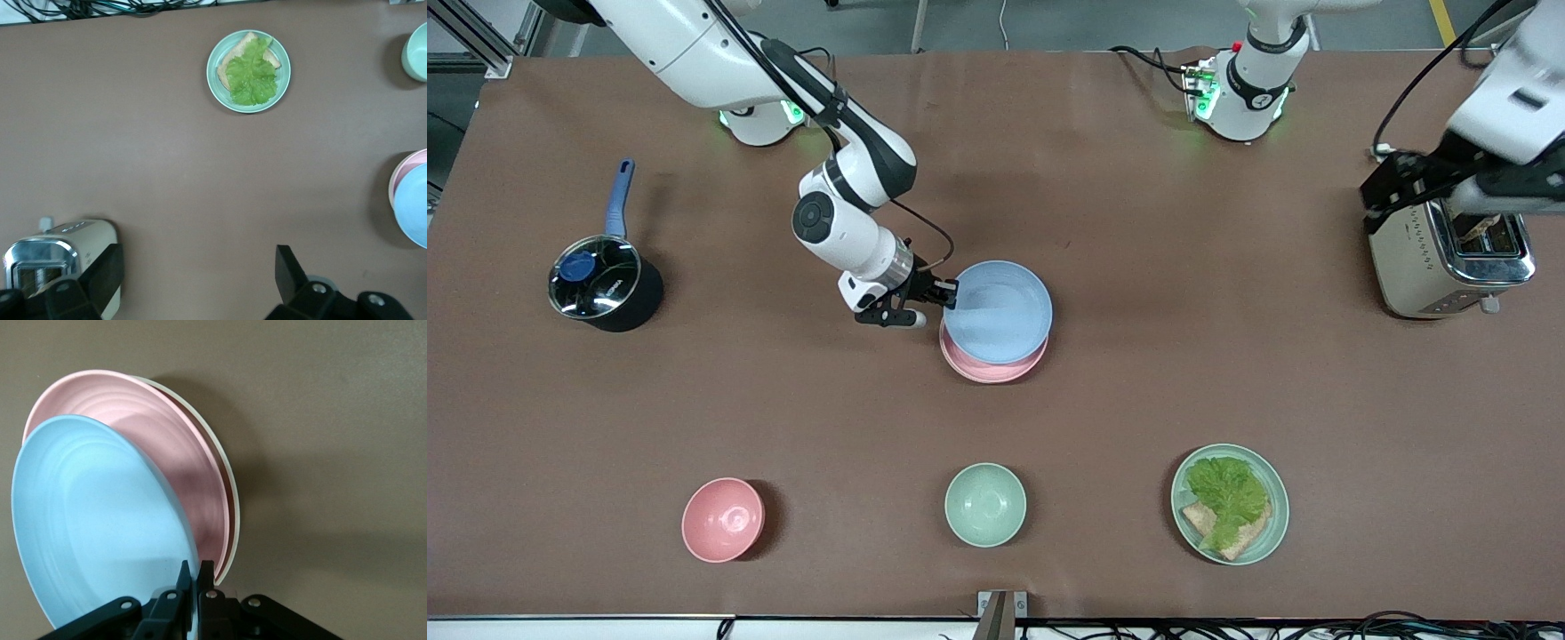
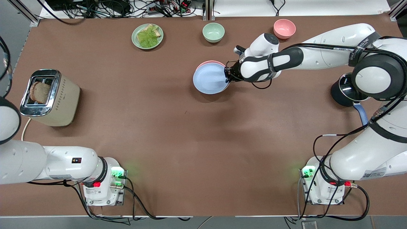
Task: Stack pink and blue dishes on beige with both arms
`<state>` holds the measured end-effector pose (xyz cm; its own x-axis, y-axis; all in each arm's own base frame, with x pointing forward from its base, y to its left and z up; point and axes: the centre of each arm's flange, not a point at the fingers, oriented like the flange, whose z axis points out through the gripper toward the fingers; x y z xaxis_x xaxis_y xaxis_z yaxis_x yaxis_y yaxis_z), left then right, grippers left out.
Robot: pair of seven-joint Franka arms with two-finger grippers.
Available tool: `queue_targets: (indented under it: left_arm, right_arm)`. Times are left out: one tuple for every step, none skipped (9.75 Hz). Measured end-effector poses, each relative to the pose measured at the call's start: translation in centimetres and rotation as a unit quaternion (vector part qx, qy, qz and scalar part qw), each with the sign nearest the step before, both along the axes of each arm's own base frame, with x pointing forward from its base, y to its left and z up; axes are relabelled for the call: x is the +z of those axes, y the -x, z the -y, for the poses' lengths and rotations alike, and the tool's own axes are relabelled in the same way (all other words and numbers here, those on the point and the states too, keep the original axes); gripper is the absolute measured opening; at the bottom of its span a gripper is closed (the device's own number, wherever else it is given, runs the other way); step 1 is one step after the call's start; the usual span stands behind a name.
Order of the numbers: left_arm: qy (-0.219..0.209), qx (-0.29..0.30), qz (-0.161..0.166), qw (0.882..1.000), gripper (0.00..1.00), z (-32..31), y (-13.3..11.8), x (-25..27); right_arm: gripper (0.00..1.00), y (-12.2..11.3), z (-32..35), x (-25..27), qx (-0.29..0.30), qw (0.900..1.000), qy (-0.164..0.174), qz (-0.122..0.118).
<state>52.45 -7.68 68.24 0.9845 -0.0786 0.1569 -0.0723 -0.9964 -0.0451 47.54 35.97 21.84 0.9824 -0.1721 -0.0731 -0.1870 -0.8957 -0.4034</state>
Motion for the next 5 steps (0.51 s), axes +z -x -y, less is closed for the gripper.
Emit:
queue_targets:
  left_arm:
    - [0.004, 0.005, -0.007, 1.0, 1.0, -0.5, -0.2, 2.3]
    - [0.009, 0.006, -0.016, 1.0, 1.0, -0.6, -0.3, 3.5]
    - [0.015, 0.004, -0.027, 1.0, 1.0, -0.5, -0.2, 3.9]
    - [0.018, 0.007, -0.038, 0.999, 1.0, -0.6, 0.1, 4.0]
    - [0.022, 0.014, -0.045, 0.999, 1.0, -1.4, 0.2, 4.0]
  right_arm:
    - [0.05, 0.0, 0.2, -0.3, 0.002, 1.0, 0.003, 0.002]
    - [0.07, -0.1, 0.4, -0.5, 0.003, 1.0, 0.005, 0.003]
    - [0.07, -0.3, 0.7, -0.6, 0.002, 1.0, 0.006, 0.003]
    - [0.19, -0.6, 1.0, -0.6, -0.001, 1.0, 0.006, 0.005]
    - [0.33, -0.8, 1.1, -0.5, -0.003, 1.0, 0.005, 0.007]
